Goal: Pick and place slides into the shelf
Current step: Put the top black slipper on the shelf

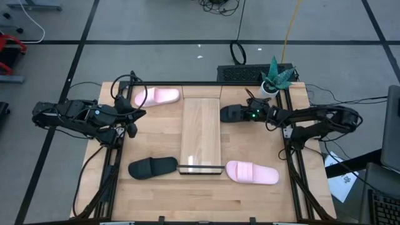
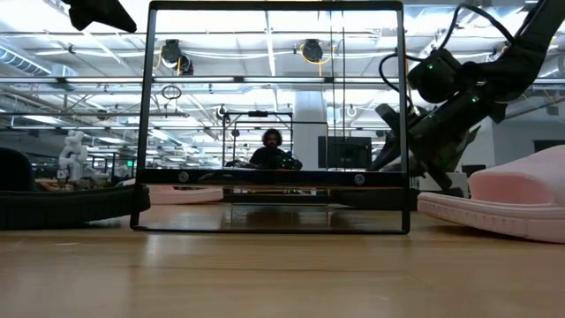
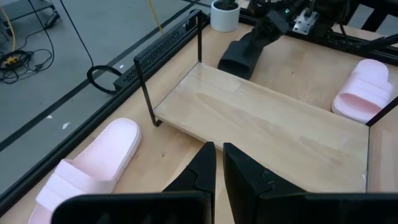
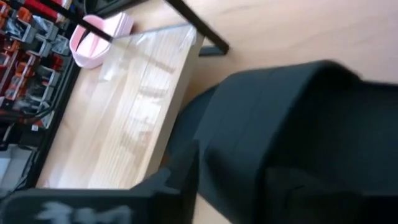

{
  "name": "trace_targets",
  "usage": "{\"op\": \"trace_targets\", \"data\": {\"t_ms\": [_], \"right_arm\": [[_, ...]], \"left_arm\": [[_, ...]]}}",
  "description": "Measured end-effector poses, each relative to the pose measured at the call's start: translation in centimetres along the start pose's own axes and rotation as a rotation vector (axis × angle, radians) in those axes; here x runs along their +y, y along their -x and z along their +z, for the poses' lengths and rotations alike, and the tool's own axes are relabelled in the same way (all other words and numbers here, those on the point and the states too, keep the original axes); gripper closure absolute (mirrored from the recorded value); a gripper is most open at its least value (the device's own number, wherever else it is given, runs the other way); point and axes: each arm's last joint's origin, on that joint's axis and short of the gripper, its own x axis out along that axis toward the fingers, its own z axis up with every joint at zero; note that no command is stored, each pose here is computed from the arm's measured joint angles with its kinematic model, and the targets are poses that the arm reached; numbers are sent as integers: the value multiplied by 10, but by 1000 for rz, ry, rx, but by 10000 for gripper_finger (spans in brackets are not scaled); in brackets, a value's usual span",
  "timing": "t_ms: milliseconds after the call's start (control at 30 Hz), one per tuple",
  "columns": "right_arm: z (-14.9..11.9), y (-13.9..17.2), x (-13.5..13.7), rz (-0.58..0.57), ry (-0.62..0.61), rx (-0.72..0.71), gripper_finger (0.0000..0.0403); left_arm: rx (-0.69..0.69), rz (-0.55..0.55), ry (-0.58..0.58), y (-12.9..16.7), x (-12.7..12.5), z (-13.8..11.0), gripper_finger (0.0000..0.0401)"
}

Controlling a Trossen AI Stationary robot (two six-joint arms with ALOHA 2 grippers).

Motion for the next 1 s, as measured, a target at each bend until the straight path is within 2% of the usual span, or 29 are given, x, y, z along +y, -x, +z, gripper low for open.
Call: {"op": "trace_targets", "data": {"t_ms": [167, 267, 500, 700, 833, 1000], "right_arm": [[5, 4, 0, 7, 35, -22, 369], [5, 6, 1, 6, 47, -21, 394], [3, 17, -2, -50, 14, 16, 398], [11, 38, 7, -5, -1, -57, 400], [24, 55, 28, 118, -20, -145, 400], [51, 72, 80, 260, 47, -236, 401]], "left_arm": [[1, -3, 5, 0, 0, 0, 375], [2, -3, 5, 0, 0, 0, 375], [2, -3, 8, 0, 0, 0, 375], [4, -7, 8, 0, 0, 0, 375], [3, -7, 5, 0, 0, 0, 375], [3, -6, 0, 0, 0, 0, 375]]}}
